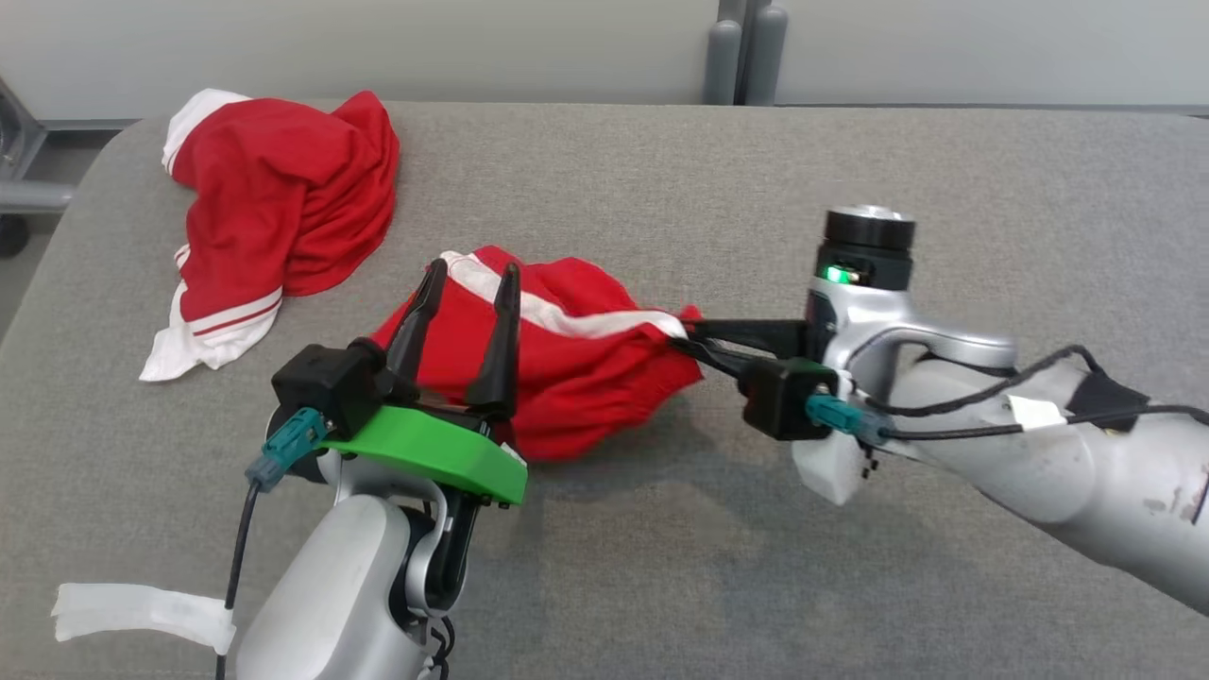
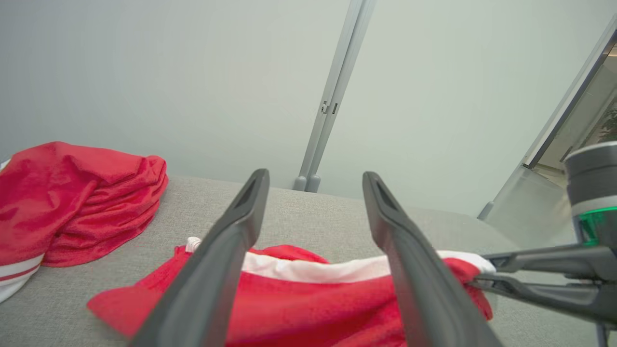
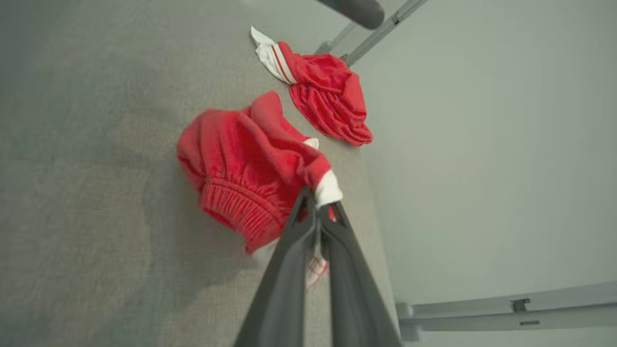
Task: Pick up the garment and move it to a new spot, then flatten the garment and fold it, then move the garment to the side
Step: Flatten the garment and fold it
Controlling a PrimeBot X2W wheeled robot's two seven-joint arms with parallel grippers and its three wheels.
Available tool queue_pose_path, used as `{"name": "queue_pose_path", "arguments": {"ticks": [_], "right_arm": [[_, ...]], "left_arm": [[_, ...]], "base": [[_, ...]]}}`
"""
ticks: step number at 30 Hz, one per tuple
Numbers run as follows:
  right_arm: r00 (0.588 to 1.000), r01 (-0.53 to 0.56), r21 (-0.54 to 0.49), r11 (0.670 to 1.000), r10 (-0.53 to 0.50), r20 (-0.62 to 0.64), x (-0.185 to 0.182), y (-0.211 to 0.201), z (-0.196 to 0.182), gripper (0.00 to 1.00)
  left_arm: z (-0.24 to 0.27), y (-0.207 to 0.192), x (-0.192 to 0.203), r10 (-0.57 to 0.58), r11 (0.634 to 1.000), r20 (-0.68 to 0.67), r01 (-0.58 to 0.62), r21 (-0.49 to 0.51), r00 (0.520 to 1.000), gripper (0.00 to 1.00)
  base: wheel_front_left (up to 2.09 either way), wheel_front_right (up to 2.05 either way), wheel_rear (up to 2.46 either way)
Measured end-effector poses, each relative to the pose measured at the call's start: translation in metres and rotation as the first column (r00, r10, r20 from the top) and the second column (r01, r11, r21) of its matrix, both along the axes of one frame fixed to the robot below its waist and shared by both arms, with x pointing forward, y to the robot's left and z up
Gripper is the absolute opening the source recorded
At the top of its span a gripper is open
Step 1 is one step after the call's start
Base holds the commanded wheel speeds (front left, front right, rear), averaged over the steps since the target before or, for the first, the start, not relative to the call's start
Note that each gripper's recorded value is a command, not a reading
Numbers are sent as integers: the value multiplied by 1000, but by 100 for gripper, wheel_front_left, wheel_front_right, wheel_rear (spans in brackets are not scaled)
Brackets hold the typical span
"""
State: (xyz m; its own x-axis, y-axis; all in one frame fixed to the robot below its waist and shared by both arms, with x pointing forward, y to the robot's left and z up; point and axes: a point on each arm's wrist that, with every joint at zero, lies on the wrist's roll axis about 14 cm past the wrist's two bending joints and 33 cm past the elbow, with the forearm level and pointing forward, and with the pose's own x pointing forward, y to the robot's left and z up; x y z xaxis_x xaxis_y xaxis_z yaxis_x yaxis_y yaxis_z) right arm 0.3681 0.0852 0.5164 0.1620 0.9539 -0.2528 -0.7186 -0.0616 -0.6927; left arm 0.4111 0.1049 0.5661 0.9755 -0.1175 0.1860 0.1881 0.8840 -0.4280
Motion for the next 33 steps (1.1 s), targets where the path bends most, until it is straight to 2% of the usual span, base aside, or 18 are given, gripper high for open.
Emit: {"name": "queue_pose_path", "arguments": {"ticks": [2,5,12,14,17,20,22,25,26,27,28,29,30,31,33], "right_arm": [[992,87,-16,996,-88,-86,4,-25,-22,0],[975,183,-19,983,-184,-128,17,-51,-29,0],[931,291,-73,954,-300,-206,14,-93,-59,0],[906,345,-132,929,-366,-211,19,-118,-76,0],[856,434,-220,874,-476,-202,29,-163,-96,0],[812,511,-235,827,-554,-184,43,-189,-97,0],[787,544,-211,812,-581,-205,48,-192,-94,0],[770,564,-179,806,-591,-239,48,-184,-94,0],[765,569,-167,806,-592,-252,48,-180,-94,28],[760,574,-155,804,-594,-265,47,-177,-94,43],[758,575,-150,804,-593,-272,46,-174,-95,64],[755,576,-146,804,-593,-280,46,-173,-95,93],[752,582,-141,801,-596,-281,46,-172,-95,93],[750,585,-141,799,-599,-281,47,-173,-95,100],[741,594,-139,792,-607,-287,46,-174,-96,100]], "left_arm": [[-1,-5,3,-14,1000,-1,14,-2,1000,100],[-2,-15,7,-40,999,-2,40,-2,999,100],[-9,-36,16,-97,995,-14,97,-6,995,100],[-12,-41,18,-111,994,-19,110,-5,994,100],[-16,-48,19,-129,992,-29,129,-4,991,100],[-20,-51,20,-138,990,-38,138,-3,990,100],[-24,-53,19,-145,989,-49,145,-1,988,100],[-27,-56,18,-153,988,-59,154,1,986,100],[-29,-57,18,-157,988,-62,157,2,986,100],[-30,-59,17,-161,987,-66,162,2,985,100],[-31,-60,16,-164,986,-70,165,1,984,100],[-34,-60,15,-166,986,-76,167,1,983,100],[-37,-61,13,-169,986,-85,169,0,982,100],[-39,-62,12,-173,985,-92,173,0,981,100],[-43,-63,10,-177,984,-101,178,-1,979,100]], "base": [[0,0,0],[0,0,0],[0,0,0],[0,0,0],[0,0,0],[0,0,0],[0,0,0],[0,0,0],[0,0,0],[0,0,0],[0,0,0],[0,0,0],[0,0,0],[0,0,0],[0,0,0]]}}
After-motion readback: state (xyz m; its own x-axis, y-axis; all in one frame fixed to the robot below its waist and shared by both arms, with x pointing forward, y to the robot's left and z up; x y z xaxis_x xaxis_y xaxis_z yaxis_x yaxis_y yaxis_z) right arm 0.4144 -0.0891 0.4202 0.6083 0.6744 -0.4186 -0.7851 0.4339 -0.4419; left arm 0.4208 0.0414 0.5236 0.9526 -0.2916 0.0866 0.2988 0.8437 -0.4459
